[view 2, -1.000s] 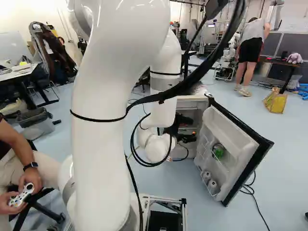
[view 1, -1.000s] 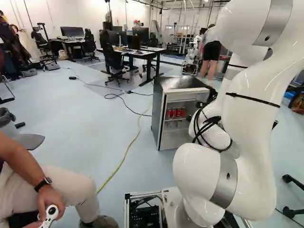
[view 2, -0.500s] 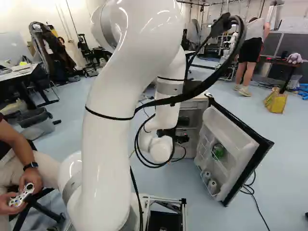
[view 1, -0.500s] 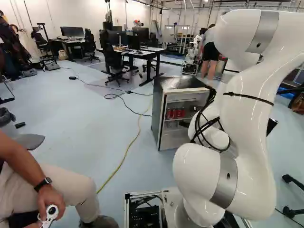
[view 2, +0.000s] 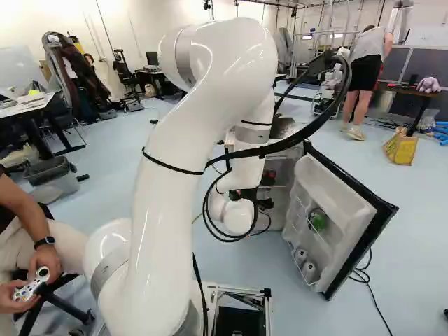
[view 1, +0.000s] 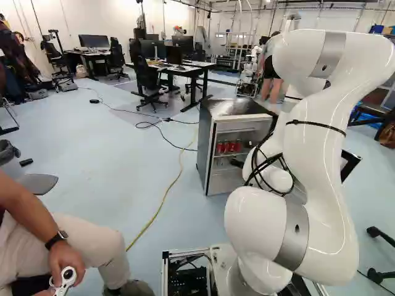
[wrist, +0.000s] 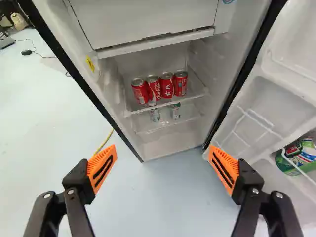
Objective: Grab a drink from the fridge
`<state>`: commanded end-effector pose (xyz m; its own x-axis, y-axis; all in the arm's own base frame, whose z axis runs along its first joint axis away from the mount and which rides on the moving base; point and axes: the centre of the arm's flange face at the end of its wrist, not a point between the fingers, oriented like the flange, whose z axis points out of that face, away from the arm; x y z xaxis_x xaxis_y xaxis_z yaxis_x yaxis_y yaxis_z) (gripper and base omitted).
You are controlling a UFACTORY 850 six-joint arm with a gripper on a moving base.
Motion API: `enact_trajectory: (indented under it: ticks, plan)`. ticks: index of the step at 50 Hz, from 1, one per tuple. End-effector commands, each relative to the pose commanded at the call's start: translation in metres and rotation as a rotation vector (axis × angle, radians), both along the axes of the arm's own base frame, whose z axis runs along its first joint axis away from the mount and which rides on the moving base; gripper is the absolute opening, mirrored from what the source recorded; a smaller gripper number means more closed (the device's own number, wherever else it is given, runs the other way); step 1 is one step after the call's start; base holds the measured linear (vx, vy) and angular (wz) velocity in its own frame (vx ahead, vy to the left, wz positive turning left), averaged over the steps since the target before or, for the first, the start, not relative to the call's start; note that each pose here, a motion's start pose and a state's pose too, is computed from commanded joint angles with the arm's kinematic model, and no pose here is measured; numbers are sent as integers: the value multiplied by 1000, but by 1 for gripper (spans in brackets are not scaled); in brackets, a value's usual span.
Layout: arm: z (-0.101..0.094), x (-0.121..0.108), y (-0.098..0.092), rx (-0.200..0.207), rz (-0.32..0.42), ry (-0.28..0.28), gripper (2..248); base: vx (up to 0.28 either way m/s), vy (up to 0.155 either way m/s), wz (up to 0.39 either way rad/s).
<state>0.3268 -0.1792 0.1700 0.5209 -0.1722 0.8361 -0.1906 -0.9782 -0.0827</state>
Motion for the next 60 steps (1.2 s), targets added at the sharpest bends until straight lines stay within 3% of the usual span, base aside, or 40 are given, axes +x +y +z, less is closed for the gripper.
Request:
enact_trajectory:
  ticks: [18, 60]
  plan:
    - [-23, 25, -5, 2, 24, 3, 247, 0, 0, 0]
    - [-39, 90, -12, -36, 89, -47, 247, 0, 0, 0]
